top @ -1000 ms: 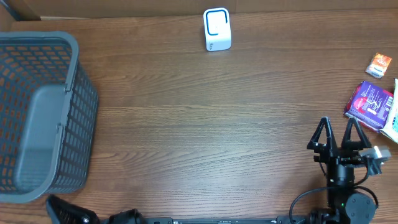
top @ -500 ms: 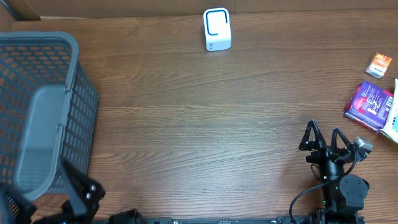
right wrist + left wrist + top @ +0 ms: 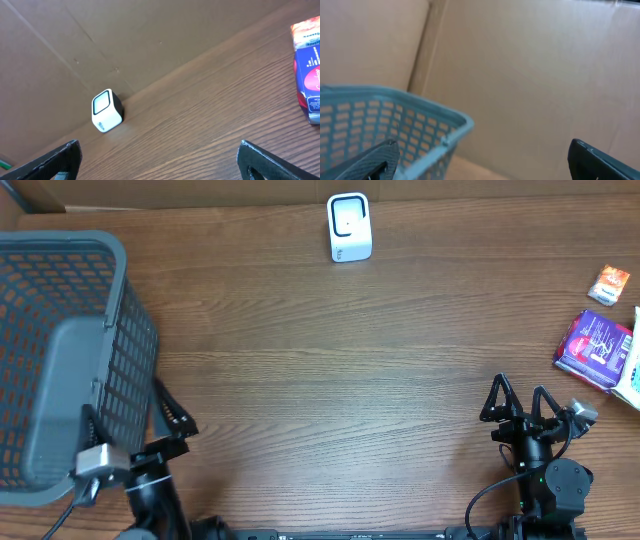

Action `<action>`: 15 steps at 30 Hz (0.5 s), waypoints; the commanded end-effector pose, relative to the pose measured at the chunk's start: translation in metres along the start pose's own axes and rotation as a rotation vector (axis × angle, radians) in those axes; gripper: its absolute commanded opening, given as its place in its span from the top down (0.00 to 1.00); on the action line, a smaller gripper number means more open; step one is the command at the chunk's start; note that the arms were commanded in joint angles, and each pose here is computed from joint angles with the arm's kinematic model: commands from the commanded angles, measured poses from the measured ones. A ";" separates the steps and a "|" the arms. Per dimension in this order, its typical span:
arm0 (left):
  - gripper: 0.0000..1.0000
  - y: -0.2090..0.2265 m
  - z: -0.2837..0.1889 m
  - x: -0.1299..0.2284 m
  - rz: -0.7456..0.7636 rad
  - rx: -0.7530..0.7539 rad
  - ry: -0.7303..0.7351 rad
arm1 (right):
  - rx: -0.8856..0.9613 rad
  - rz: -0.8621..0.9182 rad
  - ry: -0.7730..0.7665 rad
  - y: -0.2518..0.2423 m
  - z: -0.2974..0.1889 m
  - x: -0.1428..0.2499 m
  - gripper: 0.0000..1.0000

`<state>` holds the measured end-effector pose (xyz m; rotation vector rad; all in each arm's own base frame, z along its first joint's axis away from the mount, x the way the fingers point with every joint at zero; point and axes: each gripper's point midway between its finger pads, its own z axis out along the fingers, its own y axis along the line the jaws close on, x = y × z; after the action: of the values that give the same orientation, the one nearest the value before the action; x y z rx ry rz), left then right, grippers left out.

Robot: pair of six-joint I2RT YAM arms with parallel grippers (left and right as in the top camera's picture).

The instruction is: Scan the item barcode

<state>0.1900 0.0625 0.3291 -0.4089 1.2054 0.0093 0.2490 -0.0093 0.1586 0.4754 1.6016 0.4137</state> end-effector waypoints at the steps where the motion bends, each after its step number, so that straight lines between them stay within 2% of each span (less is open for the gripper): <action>1: 0.00 -0.003 0.003 0.027 -0.017 0.044 0.058 | 0.001 -0.011 0.002 -0.001 0.001 0.003 0.00; 15: 0.00 0.026 0.004 0.128 -0.012 0.005 0.233 | 0.001 -0.011 0.002 -0.001 0.001 0.003 0.00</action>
<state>0.2293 0.0614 0.2298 -0.4140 1.3974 -0.0366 0.2490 -0.0093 0.1586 0.4754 1.6016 0.4137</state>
